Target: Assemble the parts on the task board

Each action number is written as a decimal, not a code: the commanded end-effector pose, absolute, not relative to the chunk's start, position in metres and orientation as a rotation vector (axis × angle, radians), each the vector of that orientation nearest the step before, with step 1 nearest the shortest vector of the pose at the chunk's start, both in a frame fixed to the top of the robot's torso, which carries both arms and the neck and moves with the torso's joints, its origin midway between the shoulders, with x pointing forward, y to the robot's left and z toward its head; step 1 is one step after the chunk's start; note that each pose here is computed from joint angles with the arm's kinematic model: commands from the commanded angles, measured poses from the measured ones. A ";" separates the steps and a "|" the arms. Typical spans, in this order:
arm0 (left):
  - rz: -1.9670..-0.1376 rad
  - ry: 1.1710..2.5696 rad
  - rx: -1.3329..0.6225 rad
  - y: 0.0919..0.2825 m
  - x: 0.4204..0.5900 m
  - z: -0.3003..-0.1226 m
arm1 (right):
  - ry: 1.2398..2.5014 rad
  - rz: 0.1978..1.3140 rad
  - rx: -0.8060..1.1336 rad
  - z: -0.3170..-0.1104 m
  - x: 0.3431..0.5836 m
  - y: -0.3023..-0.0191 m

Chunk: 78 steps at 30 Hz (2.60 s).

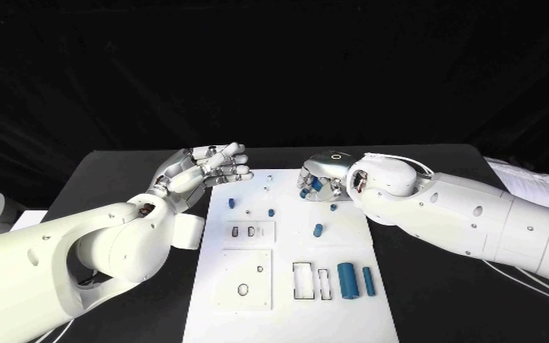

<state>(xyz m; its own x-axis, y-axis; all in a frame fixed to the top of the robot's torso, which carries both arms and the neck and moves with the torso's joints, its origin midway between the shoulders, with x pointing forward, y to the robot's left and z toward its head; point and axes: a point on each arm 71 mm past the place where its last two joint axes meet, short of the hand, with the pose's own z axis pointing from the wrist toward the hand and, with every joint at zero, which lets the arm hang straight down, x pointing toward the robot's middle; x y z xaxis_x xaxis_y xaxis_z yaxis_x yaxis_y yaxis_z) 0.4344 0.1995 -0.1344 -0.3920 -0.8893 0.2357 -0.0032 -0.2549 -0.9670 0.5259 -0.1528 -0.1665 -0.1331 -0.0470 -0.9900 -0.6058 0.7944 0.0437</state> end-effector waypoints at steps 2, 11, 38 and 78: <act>-1.742 1.334 -1.137 0.198 0.435 -0.133 | 1.669 0.485 -0.555 -0.169 0.526 -0.153; -1.739 1.334 -1.138 0.199 0.435 -0.133 | 1.651 0.498 -0.565 -0.167 0.525 -0.151; -1.720 1.333 -1.146 0.203 0.437 -0.134 | 1.528 0.546 -0.423 -0.153 0.527 -0.136; -1.710 1.325 -1.145 0.206 0.443 -0.135 | 1.485 0.549 -0.416 -0.155 0.551 -0.091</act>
